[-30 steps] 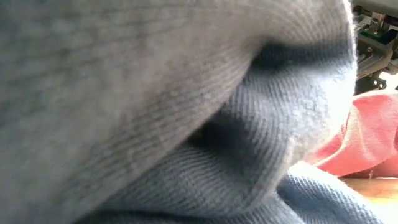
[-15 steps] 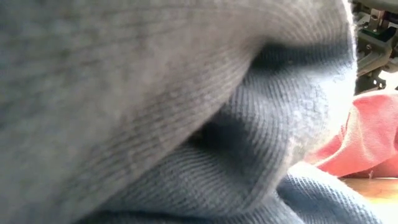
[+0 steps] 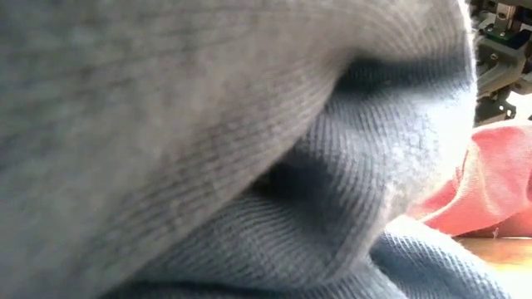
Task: Sort clothes
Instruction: Put the orange sock into the laundry bin
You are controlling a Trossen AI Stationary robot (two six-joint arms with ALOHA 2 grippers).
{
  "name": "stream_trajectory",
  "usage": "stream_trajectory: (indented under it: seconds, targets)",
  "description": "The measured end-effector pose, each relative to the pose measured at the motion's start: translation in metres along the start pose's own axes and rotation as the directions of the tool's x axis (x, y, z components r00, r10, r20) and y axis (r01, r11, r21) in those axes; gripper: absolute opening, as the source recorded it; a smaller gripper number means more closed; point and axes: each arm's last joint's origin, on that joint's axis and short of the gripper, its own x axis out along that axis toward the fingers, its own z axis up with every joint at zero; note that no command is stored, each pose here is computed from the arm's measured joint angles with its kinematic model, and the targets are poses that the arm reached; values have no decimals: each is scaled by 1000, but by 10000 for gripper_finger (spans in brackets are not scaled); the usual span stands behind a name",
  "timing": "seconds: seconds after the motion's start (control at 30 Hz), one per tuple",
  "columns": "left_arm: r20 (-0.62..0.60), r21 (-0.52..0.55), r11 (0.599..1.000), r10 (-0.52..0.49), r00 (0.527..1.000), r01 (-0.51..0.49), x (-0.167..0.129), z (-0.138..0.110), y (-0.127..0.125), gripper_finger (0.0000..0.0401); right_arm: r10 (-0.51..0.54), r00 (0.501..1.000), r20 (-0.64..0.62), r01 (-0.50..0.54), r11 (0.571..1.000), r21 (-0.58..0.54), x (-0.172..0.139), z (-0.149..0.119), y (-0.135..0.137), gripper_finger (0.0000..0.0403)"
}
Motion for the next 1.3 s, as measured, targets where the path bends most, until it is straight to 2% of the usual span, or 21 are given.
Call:
stream_trajectory:
  seconds: [0.2,0.63,0.8,1.1,1.2,1.3]
  targets:
    - [-14,-78,990,-117,993,115,28,-22,-1,135,0,1000,0,0,1000,0,0,0,0,199]
    - [-188,-151,988,-71,980,43,76,-50,-24,135,0,1000,0,0,1000,-7,0,0,0,199]
    - [-221,-154,988,-19,975,-16,88,-55,-33,135,0,1000,1,0,1000,-7,0,0,0,199]
    - [-265,-147,982,78,961,-120,110,-64,-30,134,4,1000,3,-4,1000,-3,0,0,1,199]
    - [-282,-145,980,89,955,-134,112,-64,-30,117,5,1000,3,-5,1000,-3,0,0,1,199]
    - [-266,-139,980,105,958,-146,112,-64,-28,62,5,1000,4,-5,1000,-3,0,0,1,199]
